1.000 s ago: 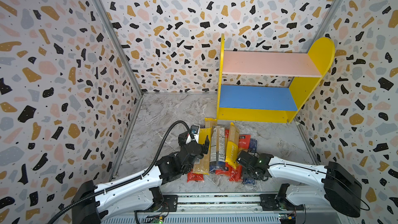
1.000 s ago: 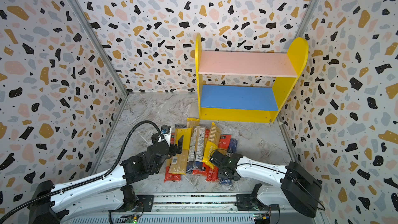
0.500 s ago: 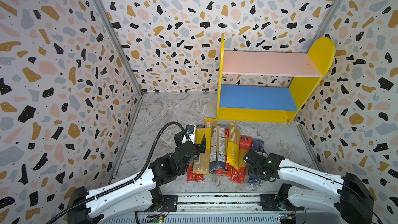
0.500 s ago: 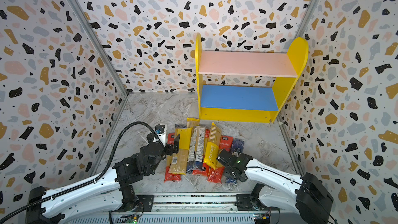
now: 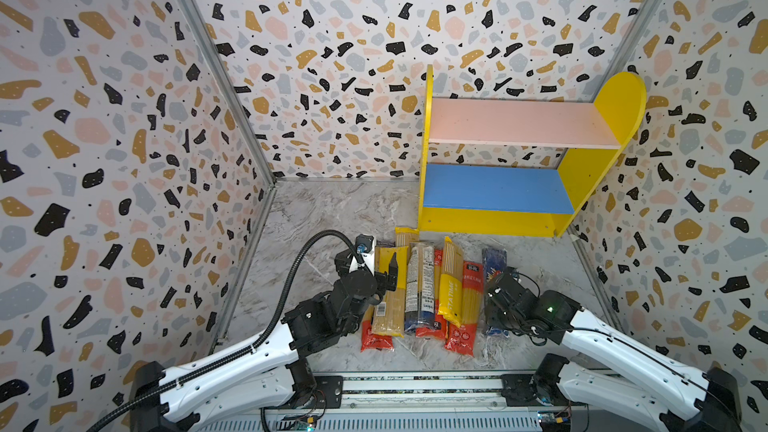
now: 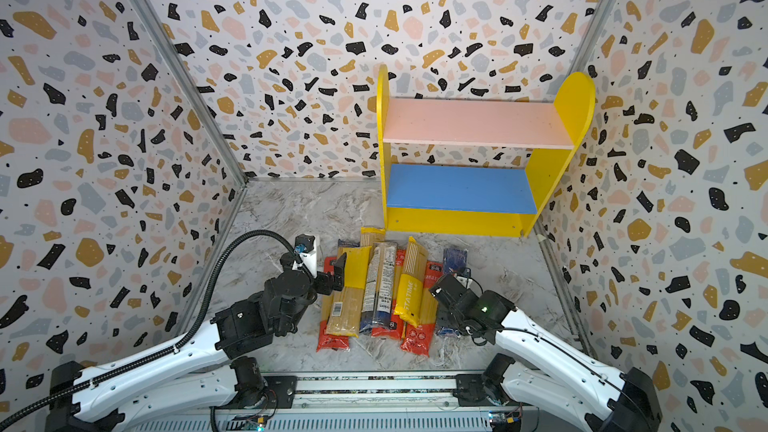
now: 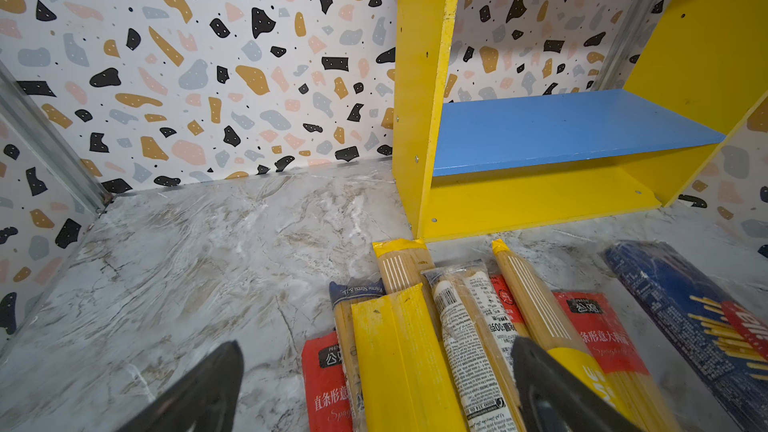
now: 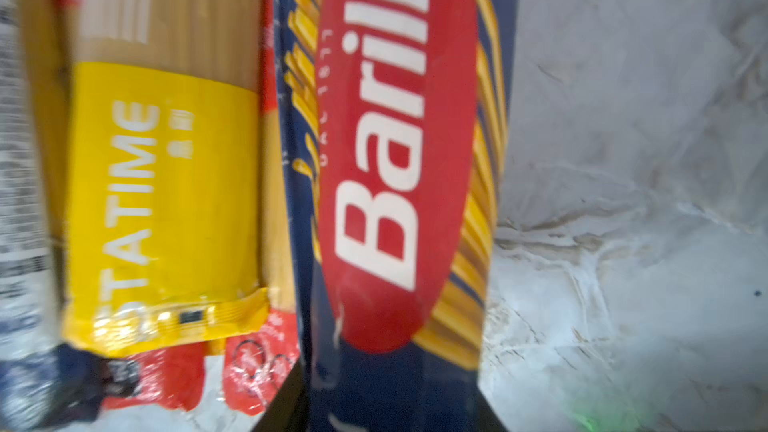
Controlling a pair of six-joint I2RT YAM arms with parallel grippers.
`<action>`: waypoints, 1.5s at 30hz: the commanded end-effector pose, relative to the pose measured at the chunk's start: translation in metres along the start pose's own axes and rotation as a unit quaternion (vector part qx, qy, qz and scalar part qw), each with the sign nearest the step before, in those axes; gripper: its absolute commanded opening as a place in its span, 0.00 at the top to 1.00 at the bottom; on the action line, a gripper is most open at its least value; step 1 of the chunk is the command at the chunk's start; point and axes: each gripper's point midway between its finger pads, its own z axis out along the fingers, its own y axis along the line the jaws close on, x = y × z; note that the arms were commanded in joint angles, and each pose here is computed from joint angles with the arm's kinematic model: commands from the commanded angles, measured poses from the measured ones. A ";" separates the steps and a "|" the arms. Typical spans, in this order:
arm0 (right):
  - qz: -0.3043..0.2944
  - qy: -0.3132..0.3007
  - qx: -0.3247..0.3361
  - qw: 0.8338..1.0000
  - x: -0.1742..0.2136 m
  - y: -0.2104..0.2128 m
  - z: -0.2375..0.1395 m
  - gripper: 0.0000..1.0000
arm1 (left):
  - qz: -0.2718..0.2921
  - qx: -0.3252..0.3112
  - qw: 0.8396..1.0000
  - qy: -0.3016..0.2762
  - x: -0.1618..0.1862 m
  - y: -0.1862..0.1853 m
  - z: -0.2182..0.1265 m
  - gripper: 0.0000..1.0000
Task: Place and organize the pasta boxes and bags onto the shelf
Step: 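Lift the Barilla box upright with the right gripper toward the pink shelf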
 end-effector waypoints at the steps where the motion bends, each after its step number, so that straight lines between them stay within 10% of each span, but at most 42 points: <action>1: -0.027 -0.081 -0.062 0.994 -0.043 0.031 -0.031 0.69 | -0.013 0.003 1.000 -0.016 -0.018 -0.004 -0.002 0.00; 26: -0.106 -0.273 -0.174 0.940 -0.153 0.103 -0.182 0.68 | 0.021 -0.004 1.000 -0.021 -0.042 -0.023 0.014 0.00; 45: -0.129 -0.465 -0.078 0.872 -0.357 0.143 -0.300 0.68 | 0.038 0.009 0.999 -0.028 -0.050 -0.040 0.025 0.00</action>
